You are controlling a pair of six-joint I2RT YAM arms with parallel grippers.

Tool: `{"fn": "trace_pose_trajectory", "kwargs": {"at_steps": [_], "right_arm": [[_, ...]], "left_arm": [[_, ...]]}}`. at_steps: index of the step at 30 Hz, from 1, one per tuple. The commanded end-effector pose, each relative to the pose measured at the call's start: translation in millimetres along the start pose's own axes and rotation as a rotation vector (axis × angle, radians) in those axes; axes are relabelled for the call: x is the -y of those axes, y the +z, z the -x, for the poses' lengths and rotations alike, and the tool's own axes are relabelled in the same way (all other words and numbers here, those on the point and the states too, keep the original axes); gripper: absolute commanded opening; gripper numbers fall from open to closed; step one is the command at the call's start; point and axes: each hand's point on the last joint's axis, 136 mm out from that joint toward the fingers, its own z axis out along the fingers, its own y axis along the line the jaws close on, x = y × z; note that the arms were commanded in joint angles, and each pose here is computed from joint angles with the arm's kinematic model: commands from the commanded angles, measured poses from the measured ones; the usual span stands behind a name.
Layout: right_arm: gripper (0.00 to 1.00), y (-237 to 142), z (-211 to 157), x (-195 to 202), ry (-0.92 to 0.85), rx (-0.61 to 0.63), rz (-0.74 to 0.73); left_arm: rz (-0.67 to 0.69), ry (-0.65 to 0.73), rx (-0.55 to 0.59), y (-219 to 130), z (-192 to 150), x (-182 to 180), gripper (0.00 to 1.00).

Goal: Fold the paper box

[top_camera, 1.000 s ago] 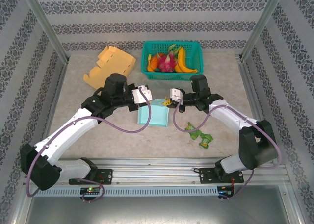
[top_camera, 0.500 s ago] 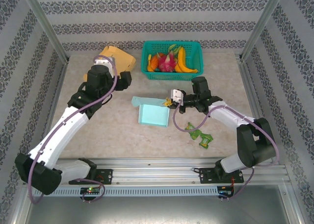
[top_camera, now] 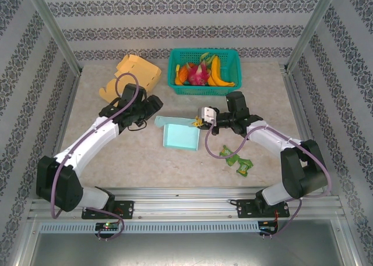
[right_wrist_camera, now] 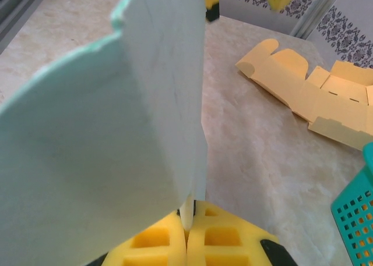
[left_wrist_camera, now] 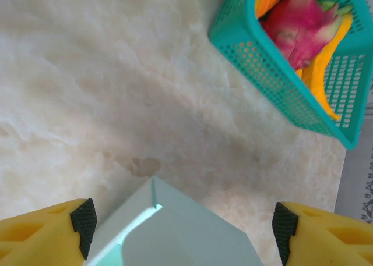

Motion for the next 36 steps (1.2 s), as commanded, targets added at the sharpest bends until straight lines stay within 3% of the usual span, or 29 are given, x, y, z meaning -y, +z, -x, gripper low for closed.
{"fn": "trace_pose_trajectory", "kwargs": {"at_steps": [1, 26, 29, 36], "right_arm": [[0.00, 4, 3, -6, -0.021, 0.030, 0.025], [0.00, 18, -23, -9, -0.001, -0.045, 0.015], [0.12, 19, -34, -9, -0.008, -0.095, -0.004], [0.27, 21, -45, -11, -0.023, -0.182, -0.014]], "left_arm": [[-0.011, -0.045, -0.055, 9, -14, 12, 0.77], [-0.047, -0.018, -0.147, 33, -58, 34, 0.65], [-0.022, 0.008, -0.130, 36, -61, 27, 0.61], [0.047, 0.049, -0.101, 45, -69, 0, 0.58]]}}
